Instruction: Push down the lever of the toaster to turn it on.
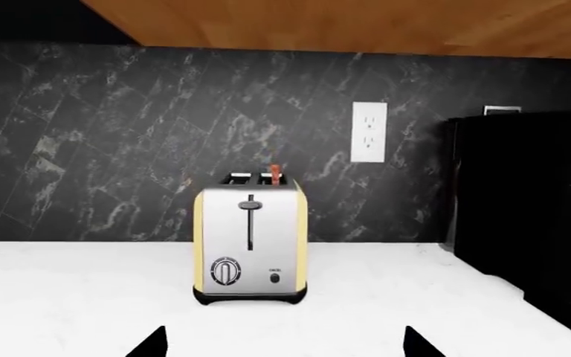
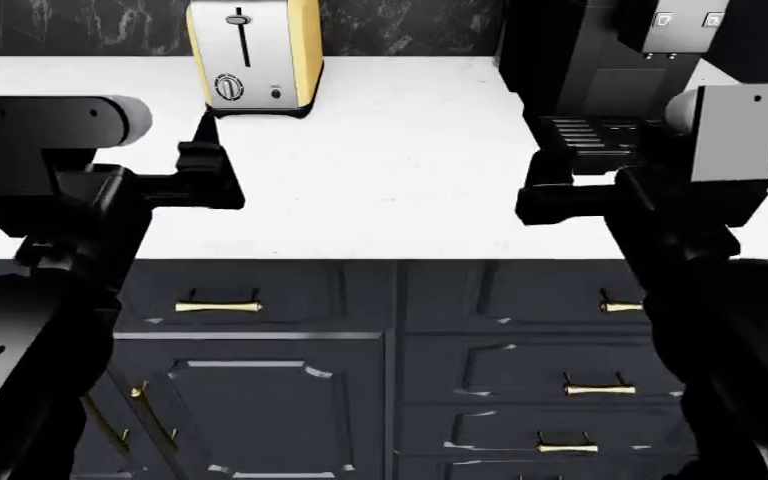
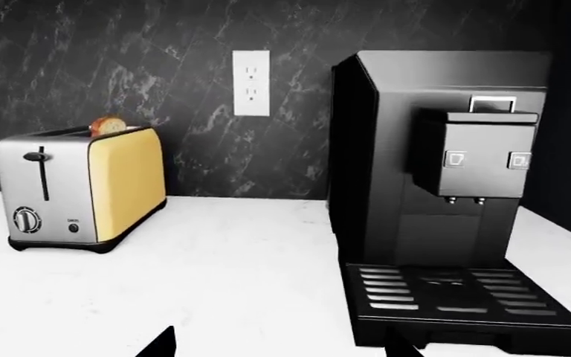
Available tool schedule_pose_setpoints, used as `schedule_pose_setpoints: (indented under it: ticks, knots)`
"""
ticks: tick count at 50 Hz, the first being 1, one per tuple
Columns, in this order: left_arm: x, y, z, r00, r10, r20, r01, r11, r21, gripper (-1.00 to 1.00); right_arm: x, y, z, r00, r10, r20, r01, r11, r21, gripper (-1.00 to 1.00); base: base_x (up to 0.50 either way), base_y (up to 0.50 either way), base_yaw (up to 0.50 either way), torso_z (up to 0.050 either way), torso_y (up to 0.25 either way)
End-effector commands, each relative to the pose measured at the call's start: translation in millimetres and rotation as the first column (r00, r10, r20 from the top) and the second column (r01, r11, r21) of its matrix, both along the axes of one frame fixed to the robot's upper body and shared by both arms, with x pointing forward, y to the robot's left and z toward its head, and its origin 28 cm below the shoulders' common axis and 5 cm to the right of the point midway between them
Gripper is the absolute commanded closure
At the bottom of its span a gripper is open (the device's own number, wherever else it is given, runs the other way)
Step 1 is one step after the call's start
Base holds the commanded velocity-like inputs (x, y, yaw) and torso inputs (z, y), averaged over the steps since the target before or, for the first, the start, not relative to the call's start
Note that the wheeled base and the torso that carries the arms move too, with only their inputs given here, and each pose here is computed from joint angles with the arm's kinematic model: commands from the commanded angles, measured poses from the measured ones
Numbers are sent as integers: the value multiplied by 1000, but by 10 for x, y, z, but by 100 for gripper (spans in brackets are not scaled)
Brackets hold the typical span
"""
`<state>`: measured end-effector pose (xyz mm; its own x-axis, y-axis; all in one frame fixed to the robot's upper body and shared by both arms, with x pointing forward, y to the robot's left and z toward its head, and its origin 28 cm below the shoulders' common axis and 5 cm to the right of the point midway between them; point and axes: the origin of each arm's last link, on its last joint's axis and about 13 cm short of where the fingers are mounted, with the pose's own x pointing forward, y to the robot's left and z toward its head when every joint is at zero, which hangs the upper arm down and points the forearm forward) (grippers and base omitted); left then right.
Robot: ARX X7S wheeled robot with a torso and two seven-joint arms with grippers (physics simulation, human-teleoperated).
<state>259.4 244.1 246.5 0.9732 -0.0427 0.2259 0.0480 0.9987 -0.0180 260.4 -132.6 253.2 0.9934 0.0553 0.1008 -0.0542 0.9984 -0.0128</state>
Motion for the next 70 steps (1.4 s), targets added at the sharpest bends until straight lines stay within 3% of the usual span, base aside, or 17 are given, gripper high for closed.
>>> schedule_pose_setpoints:
  ticks: [1, 14, 39, 70]
  knots:
    - [113, 82, 204, 1000, 13, 18, -14, 1000, 2, -100, 151, -77, 325, 999, -25, 28, 24, 999, 39, -100, 0, 0, 0, 0, 0]
    - [87, 192, 454, 996, 38, 80, -36, 999, -29, -100, 195, -82, 494, 997, -26, 68, 22, 998, 61, -100, 0, 0, 0, 0, 0]
    - [102, 172, 394, 997, 34, 71, -32, 999, -30, -100, 171, -78, 443, 997, -23, 77, 19, 998, 57, -100, 0, 0, 0, 0, 0]
    - [160, 183, 362, 996, 78, 45, -76, 996, -46, -100, 205, -91, 411, 998, -45, 50, 42, 997, 58, -100, 0, 0, 0, 50, 0]
